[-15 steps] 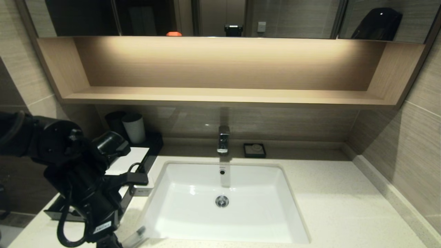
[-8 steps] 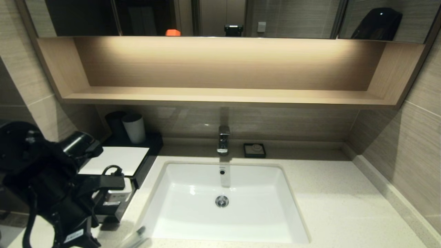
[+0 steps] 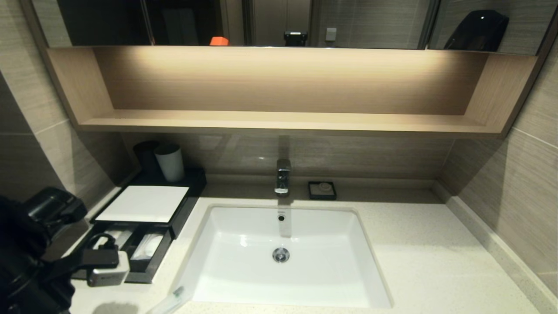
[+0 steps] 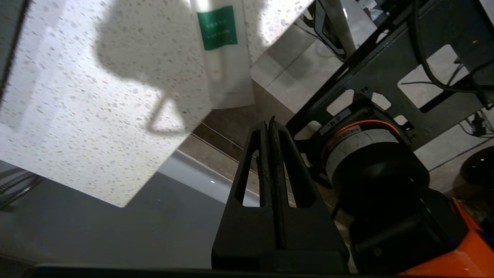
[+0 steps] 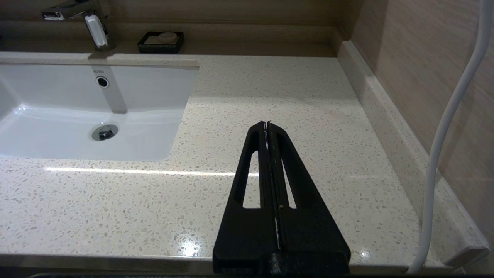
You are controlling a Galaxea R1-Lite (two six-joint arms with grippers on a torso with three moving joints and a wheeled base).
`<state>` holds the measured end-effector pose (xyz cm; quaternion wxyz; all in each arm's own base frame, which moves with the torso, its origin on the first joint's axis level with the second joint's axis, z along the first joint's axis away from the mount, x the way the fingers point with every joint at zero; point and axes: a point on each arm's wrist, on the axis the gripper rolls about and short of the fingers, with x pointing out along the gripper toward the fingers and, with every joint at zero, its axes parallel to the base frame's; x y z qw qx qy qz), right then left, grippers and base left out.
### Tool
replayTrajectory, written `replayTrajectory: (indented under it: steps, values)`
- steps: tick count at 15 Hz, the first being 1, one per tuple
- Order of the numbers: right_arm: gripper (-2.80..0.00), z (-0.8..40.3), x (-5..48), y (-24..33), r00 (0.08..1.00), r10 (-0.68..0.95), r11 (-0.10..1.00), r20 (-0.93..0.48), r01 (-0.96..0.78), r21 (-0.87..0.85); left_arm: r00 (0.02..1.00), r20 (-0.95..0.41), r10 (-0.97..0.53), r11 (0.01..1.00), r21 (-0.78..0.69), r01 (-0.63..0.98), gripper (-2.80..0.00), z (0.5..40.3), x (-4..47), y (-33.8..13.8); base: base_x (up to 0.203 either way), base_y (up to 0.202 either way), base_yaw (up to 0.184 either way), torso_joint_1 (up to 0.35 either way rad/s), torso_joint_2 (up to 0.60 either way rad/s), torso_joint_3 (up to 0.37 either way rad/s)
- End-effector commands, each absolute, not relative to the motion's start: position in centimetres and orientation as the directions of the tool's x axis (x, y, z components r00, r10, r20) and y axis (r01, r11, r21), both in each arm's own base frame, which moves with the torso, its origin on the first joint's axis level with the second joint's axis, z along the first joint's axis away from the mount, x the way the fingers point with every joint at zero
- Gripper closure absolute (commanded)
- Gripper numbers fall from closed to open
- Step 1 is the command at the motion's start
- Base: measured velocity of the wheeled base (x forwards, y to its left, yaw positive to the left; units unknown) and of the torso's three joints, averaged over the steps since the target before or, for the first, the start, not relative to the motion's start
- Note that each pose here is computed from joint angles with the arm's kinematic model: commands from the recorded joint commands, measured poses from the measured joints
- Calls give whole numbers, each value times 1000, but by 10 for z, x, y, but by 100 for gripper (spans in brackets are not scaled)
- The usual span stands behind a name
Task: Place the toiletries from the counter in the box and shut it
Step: Pick up the bathroom toiletry
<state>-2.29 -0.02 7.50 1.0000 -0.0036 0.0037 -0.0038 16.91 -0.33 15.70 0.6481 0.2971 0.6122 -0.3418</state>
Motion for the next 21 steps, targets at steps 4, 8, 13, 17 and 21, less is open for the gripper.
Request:
replayTrajectory:
  steps: [4, 8, 13, 17, 21]
  values:
    - [0, 75, -23, 0, 1000, -8, 1000, -8, 8, -8, -64, -997, -43, 653, -77, 754, 0, 147, 149, 11, 0, 0, 0, 0, 0, 0]
    - [0, 75, -23, 0, 1000, -8, 1000, -8, 8, -9, -92, -994, -57, 660, -106, 744, 0, 139, 149, 12, 0, 0, 0, 0, 0, 0]
    - [0, 75, -23, 0, 1000, -8, 1000, -8, 8, -8, 37, -990, -133, 686, -65, 725, 0, 121, 146, 16, 0, 0, 0, 0, 0, 0]
    - [0, 75, -23, 0, 1000, -8, 1000, -8, 8, -8, 132, -969, -211, 678, -48, 733, 0, 111, 135, 17, 0, 0, 0, 0, 0, 0]
    - [0, 75, -23, 0, 1000, -8, 1000, -8, 8, -8, 189, -958, -217, 669, -5, 744, 0, 105, 139, 18, 0, 0, 0, 0, 0, 0]
